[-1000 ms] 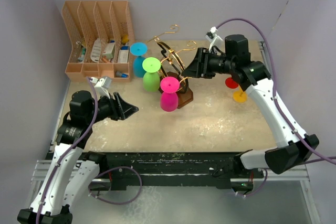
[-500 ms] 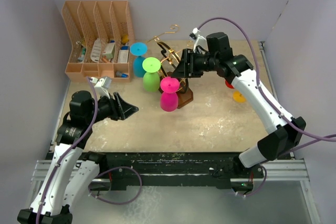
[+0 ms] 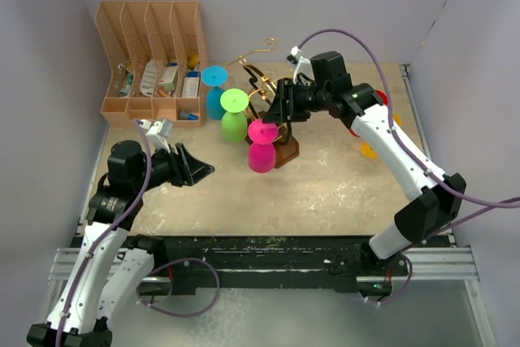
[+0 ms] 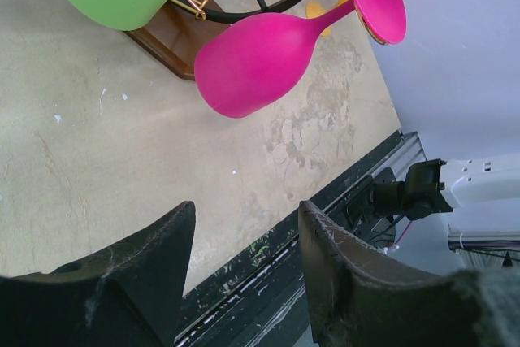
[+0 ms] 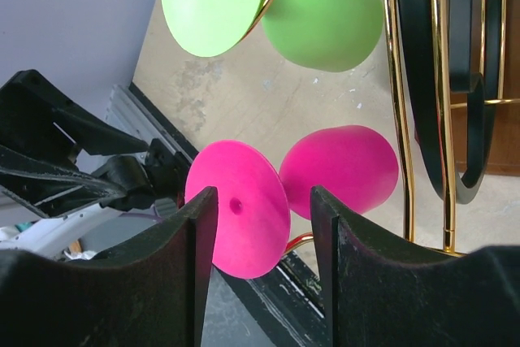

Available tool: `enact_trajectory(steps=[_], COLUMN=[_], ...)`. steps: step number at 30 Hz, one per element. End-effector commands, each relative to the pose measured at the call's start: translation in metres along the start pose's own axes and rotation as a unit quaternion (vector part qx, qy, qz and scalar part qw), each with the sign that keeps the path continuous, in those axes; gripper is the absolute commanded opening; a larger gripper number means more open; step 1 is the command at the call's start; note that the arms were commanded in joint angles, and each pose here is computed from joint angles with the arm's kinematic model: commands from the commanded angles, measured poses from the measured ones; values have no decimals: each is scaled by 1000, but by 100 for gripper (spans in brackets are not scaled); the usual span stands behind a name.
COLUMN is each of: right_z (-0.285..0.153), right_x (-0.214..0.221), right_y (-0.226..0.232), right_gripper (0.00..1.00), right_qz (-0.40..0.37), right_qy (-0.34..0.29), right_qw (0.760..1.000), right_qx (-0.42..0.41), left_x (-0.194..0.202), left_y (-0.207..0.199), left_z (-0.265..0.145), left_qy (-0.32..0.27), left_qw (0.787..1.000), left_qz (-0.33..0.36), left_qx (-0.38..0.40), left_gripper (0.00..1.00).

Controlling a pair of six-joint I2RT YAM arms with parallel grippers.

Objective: Take the wine glass off the wine glass rack

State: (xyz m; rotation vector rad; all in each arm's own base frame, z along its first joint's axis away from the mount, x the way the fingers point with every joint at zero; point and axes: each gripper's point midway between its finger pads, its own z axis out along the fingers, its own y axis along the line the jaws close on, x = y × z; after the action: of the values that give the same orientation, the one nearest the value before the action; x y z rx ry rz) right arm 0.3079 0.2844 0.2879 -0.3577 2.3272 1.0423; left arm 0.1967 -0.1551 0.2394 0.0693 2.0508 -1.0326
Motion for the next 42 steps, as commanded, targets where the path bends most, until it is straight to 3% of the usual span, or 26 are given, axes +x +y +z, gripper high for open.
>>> enact_trajectory(steps=[1,30,42], right_z=[-6,-15,-9], right_x=[-7,23,20], right_y=[8,47,36], right_gripper=[51,39,38], right_qz=[-24,-26,-20], right_qy=[-12,21,14], right_qw=[1000,996,998], right_qx=[-4,-89,-55], left_x=[-8,-7,-8], left_y=[-3,0,1], left_z=[-1,3,5], left_qy=[-13,-8,-9], left_qw=[1000,1000,1000], left_qz=[7,2,2], left_qx=[3,0,2], left_gripper=[57,57,57])
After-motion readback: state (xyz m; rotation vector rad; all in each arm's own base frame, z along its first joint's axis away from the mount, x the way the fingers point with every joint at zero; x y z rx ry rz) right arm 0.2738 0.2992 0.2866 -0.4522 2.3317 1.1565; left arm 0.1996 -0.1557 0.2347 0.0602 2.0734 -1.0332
